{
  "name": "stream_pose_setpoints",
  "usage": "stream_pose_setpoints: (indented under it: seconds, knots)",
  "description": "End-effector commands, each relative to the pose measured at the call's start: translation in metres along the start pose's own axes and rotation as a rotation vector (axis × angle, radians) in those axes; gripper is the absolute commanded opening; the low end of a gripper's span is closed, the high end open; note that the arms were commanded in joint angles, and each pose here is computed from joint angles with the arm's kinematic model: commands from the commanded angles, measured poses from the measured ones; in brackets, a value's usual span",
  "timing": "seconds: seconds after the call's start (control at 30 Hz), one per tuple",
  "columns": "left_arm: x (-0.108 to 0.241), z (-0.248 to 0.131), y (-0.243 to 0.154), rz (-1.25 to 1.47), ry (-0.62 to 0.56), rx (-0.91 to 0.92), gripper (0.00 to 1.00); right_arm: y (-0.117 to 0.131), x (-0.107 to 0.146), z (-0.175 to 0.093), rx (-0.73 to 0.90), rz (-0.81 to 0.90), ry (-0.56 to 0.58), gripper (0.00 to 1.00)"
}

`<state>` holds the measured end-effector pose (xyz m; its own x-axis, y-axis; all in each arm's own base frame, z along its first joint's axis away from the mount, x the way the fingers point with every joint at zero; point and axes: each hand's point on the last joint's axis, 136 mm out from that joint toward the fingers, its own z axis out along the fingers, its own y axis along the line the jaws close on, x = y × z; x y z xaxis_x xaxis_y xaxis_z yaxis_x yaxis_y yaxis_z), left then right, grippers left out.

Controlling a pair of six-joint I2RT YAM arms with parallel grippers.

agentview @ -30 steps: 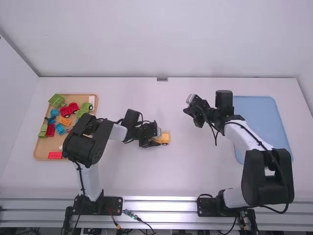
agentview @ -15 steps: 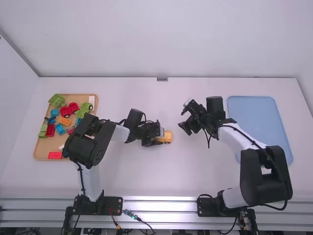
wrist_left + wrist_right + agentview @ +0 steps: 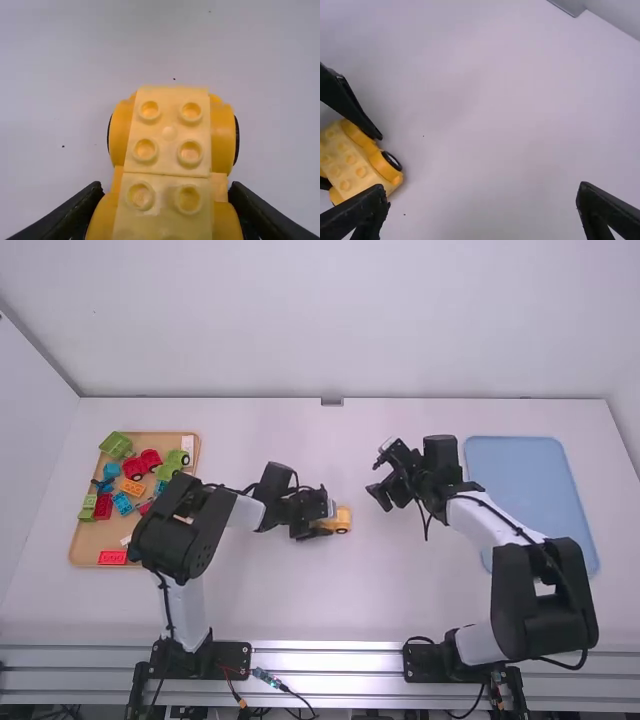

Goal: Assemble lego blocks to make yellow taxi

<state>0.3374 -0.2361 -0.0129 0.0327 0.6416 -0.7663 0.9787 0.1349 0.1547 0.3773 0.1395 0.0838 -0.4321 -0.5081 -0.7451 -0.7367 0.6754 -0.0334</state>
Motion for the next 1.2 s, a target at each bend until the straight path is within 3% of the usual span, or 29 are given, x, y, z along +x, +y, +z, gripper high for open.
stream_pose_setpoints:
  seconds: [0.0,0.13,0.23,0.43,0.57,0.67,0.77,0.9,0.93,1.07,1.17]
  knots:
    - [0.023,0.0,-0.001,-0.006,0.097,-0.027,0.75,-0.002,0.001,-0.001,0.0,0.014,0.0,0.99]
    - [0.023,0.0,0.0,-0.007,0.098,-0.027,0.84,-0.001,0.001,-0.001,-0.001,0.013,0.0,0.99]
    - [0.024,0.0,0.0,-0.009,0.099,-0.028,0.99,-0.001,0.001,-0.001,0.0,0.009,0.0,0.99]
    - [0.036,-0.016,0.012,-0.025,0.225,-0.102,0.99,-0.003,0.0,-0.001,0.005,0.008,-0.003,0.99]
    - [0.033,-0.05,0.02,-0.011,0.349,-0.17,0.99,-0.006,-0.005,-0.001,0.016,-0.002,-0.026,0.99]
    - [0.033,-0.101,0.039,0.027,0.476,-0.294,0.99,-0.011,-0.011,-0.002,0.039,0.002,-0.039,0.99]
    - [0.028,-0.162,0.065,-0.011,0.528,-0.47,0.99,-0.016,-0.017,-0.003,0.058,0.007,-0.047,0.99]
    - [0.038,-0.25,0.09,-0.23,0.459,-0.665,0.99,-0.021,-0.029,-0.006,0.069,-0.005,-0.071,0.99]
    - [0.039,-0.254,0.091,-0.24,0.454,-0.672,0.99,-0.022,-0.03,-0.006,0.07,-0.006,-0.072,0.99]
    - [0.072,-0.33,0.111,-0.563,0.366,-0.844,0.99,-0.025,-0.041,-0.009,0.08,-0.018,-0.09,0.99]
    - [0.099,-0.359,0.12,-0.823,0.346,-0.924,1.0,-0.03,-0.046,-0.012,0.087,-0.018,-0.098,0.99]
